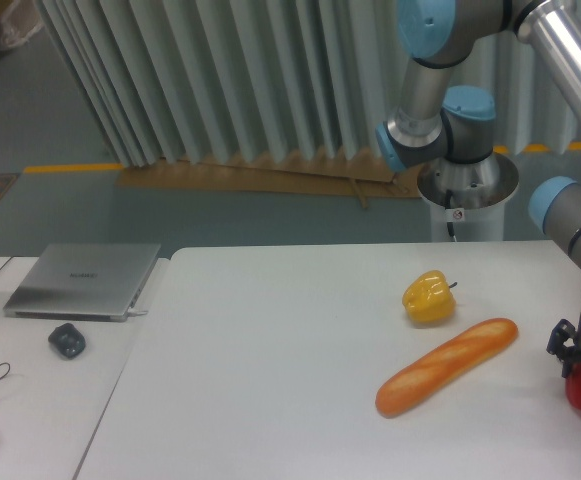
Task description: Place the red peppers in a basket
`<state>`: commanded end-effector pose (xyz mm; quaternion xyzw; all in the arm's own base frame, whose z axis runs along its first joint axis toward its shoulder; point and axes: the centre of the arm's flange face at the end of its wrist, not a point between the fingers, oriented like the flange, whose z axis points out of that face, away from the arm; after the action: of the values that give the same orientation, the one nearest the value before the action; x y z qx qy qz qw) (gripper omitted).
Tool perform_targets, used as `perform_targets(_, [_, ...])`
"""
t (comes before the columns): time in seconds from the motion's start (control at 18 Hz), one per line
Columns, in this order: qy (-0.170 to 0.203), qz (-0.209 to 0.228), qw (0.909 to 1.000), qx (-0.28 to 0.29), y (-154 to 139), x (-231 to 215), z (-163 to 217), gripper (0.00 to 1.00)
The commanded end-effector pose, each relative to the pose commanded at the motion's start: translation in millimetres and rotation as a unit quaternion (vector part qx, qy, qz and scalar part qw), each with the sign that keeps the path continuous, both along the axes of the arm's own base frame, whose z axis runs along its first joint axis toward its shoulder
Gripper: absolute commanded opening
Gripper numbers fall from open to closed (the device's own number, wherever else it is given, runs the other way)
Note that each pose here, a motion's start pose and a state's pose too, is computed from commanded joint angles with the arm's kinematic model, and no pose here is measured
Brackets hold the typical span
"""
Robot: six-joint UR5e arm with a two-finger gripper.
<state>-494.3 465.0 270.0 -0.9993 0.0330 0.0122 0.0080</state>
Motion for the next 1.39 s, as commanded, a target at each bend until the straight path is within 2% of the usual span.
perform_targets(0.44, [-0.004,-0.007,1.0,-0.003,-0.1,0.1,-5.5,0.98])
perform_targets(0.5, [-0.004,-0.007,1.0,-0.003,-0.1,0.1,-5.5,0.85])
perform_targets(0.72, [-0.004,-0.027,0.9996,-0.003,-0.7,1.1,-4.9,0.46])
perform_targets(0.94, [0.0,-0.033,0.9995,0.0,0.4,1.5,1.2,0.45])
perform_targets(1.39, [0.022,-0.054,0.9982,0.014,-5.2,7.6,37.7,0.44])
